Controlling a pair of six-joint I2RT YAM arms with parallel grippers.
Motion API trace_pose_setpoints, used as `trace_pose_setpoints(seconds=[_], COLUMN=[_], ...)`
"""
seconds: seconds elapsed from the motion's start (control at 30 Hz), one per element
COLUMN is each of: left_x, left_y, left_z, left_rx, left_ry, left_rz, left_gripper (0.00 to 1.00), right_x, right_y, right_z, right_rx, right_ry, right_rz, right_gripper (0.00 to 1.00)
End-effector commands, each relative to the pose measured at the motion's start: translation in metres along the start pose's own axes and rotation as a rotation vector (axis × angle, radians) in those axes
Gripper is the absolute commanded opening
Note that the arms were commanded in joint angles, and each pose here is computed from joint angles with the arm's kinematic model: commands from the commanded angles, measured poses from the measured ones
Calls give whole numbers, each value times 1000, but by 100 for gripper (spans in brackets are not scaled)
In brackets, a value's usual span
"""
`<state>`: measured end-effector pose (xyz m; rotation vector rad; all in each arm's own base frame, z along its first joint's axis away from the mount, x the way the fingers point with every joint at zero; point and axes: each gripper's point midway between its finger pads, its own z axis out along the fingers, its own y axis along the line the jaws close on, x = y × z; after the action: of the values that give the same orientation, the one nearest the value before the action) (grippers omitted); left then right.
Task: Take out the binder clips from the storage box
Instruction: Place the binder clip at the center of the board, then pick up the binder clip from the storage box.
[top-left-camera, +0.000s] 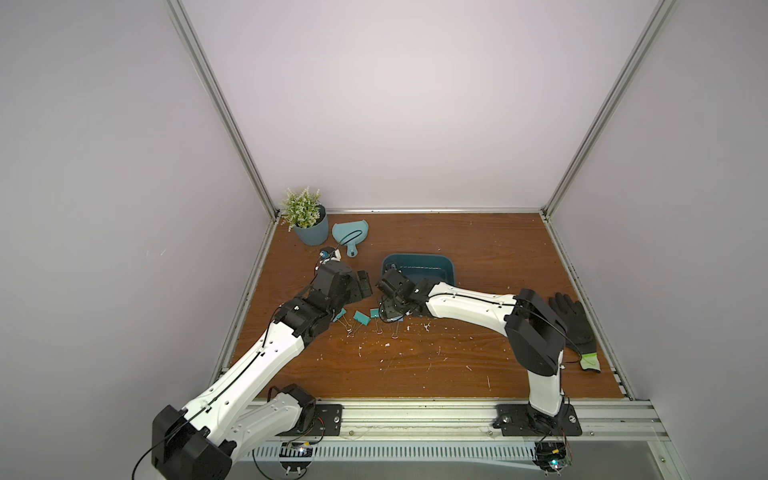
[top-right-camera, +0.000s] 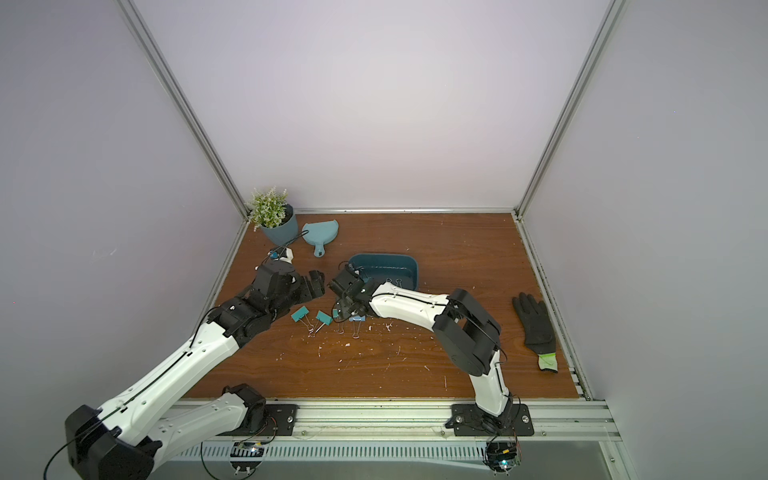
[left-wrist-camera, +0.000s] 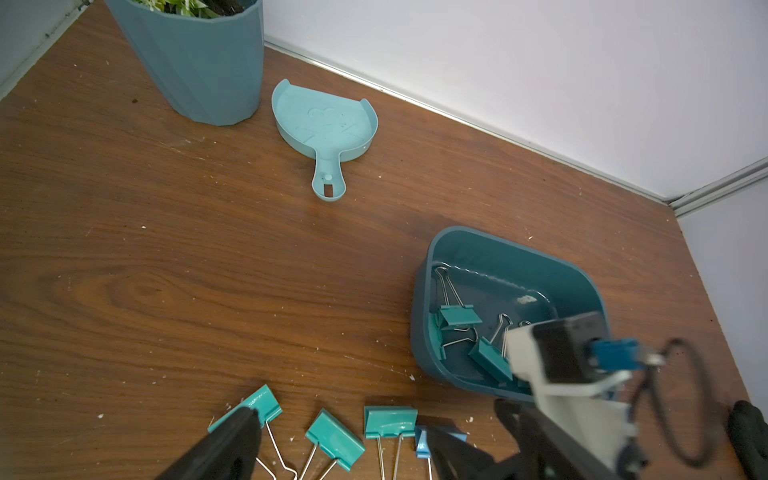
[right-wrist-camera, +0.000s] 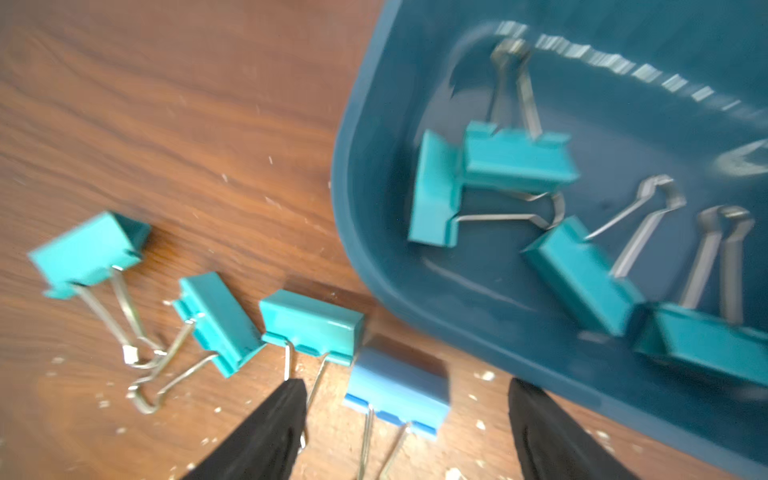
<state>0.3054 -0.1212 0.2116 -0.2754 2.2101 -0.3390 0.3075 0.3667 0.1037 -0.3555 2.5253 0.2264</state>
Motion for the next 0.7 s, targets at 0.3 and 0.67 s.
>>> trace_pose_setpoints(seconds=[0.3, 0.67], left_x=[-23, -21], left_y=[-25, -27], left_z=[22, 37], left_rx=[38, 18], left_ry=[-29, -9], left_rz=[39, 84], left_gripper=[100, 100], right_x=[-69, -73], right_y=[-62, -40], right_z=[-5, 58], right_rx=[33, 2], right_ry=[-29, 77], right_rz=[89, 42], right_gripper=[83, 86])
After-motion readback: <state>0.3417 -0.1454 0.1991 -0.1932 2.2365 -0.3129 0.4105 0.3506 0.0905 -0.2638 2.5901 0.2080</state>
